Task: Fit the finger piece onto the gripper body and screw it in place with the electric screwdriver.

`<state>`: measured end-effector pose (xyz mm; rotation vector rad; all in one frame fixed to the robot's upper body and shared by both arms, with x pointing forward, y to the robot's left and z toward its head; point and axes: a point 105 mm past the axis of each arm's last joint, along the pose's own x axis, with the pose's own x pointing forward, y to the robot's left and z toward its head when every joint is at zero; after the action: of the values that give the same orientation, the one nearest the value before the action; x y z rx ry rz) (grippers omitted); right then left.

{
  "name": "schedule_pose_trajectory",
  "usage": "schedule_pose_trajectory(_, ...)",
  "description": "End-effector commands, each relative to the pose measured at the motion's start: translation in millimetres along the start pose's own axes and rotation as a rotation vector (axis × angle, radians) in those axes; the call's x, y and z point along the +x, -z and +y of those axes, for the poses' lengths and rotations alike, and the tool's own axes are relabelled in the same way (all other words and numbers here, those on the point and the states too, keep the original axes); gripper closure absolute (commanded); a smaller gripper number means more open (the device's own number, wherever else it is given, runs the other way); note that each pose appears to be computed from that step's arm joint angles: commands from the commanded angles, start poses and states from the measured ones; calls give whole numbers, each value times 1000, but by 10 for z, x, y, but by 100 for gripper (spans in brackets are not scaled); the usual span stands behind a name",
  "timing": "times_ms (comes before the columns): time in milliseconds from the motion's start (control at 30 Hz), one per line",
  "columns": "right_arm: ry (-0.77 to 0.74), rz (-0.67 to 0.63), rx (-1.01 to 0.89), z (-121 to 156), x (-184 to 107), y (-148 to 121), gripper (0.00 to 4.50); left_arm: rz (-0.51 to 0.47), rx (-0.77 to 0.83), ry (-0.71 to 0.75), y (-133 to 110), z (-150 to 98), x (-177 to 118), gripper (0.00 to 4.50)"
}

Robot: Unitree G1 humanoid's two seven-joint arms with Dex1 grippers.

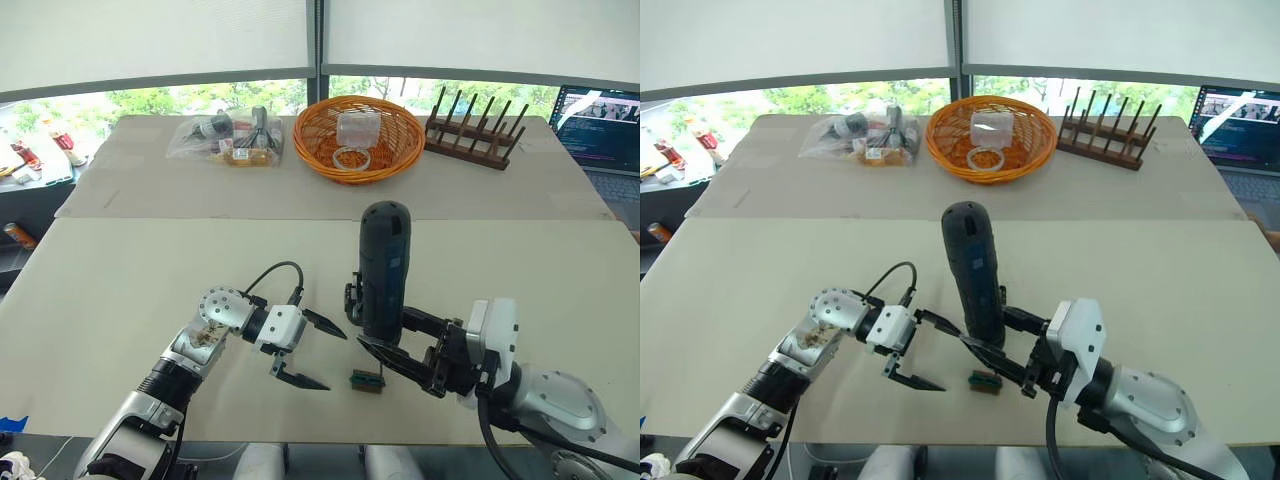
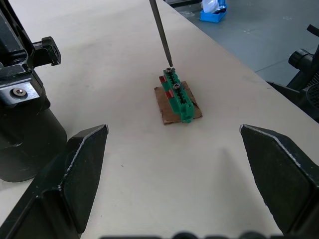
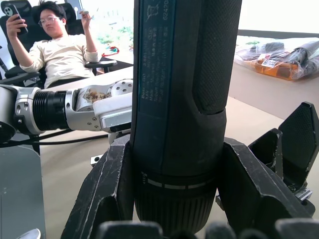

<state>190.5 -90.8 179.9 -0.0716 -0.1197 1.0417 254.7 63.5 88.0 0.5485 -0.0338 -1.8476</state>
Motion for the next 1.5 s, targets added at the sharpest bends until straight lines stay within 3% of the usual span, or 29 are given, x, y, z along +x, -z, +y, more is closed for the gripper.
schedule_pose_trajectory(33, -22, -70, -58, 60, 8, -166, 257, -4, 50, 9, -122, 38, 25, 0)
schedule_pose_trajectory(567, -11, -62, -84, 20, 2, -176, 257, -10, 53, 14, -390, 108, 31, 0)
schedule_pose_trajectory(1500, -3, -49, -81, 4, 4, -139, 257, 16, 35, 32, -251, 45, -6, 0)
